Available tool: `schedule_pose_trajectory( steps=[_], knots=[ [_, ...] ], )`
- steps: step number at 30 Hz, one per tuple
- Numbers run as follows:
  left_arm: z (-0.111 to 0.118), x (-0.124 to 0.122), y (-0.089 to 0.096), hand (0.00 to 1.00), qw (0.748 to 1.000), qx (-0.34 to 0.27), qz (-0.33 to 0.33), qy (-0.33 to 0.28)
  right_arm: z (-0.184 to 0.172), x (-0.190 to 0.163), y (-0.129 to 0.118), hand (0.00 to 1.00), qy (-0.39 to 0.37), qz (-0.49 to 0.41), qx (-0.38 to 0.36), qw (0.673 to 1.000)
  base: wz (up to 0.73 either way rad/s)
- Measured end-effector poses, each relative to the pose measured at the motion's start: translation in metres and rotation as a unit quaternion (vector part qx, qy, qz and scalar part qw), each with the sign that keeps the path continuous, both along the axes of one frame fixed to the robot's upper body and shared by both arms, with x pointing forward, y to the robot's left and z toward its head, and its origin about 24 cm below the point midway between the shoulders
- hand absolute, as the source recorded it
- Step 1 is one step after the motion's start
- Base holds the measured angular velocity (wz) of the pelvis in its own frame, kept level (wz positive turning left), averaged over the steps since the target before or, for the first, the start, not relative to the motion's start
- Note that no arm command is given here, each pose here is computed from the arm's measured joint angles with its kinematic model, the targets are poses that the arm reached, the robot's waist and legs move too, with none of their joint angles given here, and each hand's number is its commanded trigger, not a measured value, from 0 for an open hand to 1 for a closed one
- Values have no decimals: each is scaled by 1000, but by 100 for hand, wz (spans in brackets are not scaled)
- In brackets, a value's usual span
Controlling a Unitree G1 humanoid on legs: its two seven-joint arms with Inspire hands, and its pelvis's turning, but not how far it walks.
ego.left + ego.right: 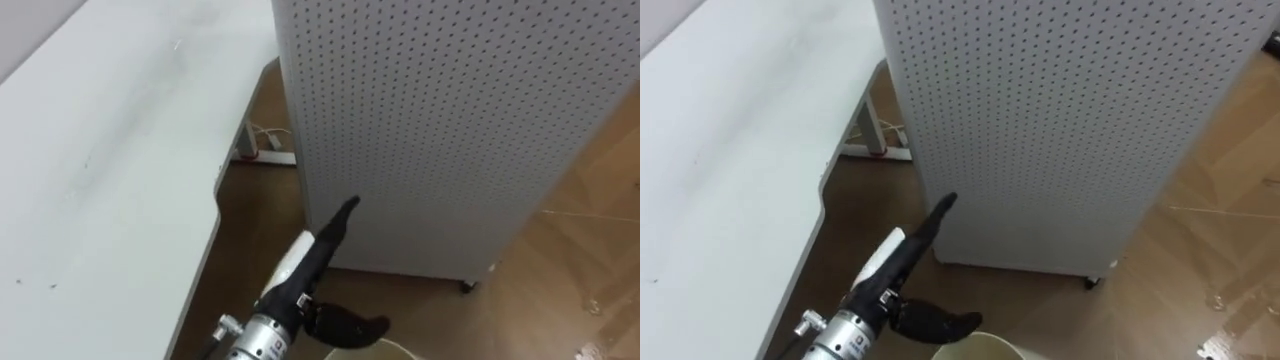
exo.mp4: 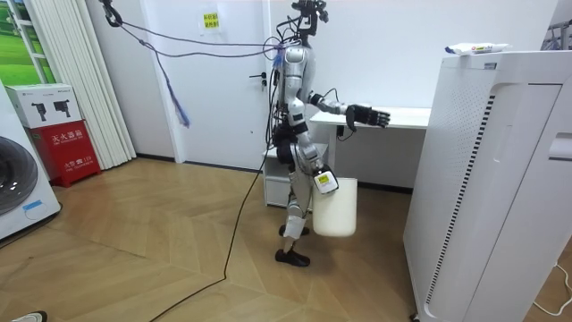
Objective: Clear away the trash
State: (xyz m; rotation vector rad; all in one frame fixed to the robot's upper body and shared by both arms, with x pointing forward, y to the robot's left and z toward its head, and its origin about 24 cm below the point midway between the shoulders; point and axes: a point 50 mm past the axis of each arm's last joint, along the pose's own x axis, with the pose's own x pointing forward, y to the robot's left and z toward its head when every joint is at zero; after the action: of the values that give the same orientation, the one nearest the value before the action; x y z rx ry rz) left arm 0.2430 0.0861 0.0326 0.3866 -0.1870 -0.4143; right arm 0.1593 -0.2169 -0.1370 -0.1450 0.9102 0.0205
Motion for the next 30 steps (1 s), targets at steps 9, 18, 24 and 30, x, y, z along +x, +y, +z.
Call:
schedule_pose_trajectory(
  steps=[9, 18, 24, 30],
  knots=[
    [36, -5, 11, 0, 995, -4, 14, -98, -5, -19, -6, 100, 13, -36, 6, 999, -15],
    [52, -1, 28, 0, 981, 27, 81, -177, -5, -17, 1, 100, 5, -33, 13, 999, -51],
    [73, -6, 29, 0, 956, 66, 101, -266, -5, -19, 0, 100, 8, -31, 14, 999, -13],
    [82, -5, 45, 0, 930, 113, 147, -318, -7, -25, -1, 100, 20, -18, 30, 999, -28]
  ],
)
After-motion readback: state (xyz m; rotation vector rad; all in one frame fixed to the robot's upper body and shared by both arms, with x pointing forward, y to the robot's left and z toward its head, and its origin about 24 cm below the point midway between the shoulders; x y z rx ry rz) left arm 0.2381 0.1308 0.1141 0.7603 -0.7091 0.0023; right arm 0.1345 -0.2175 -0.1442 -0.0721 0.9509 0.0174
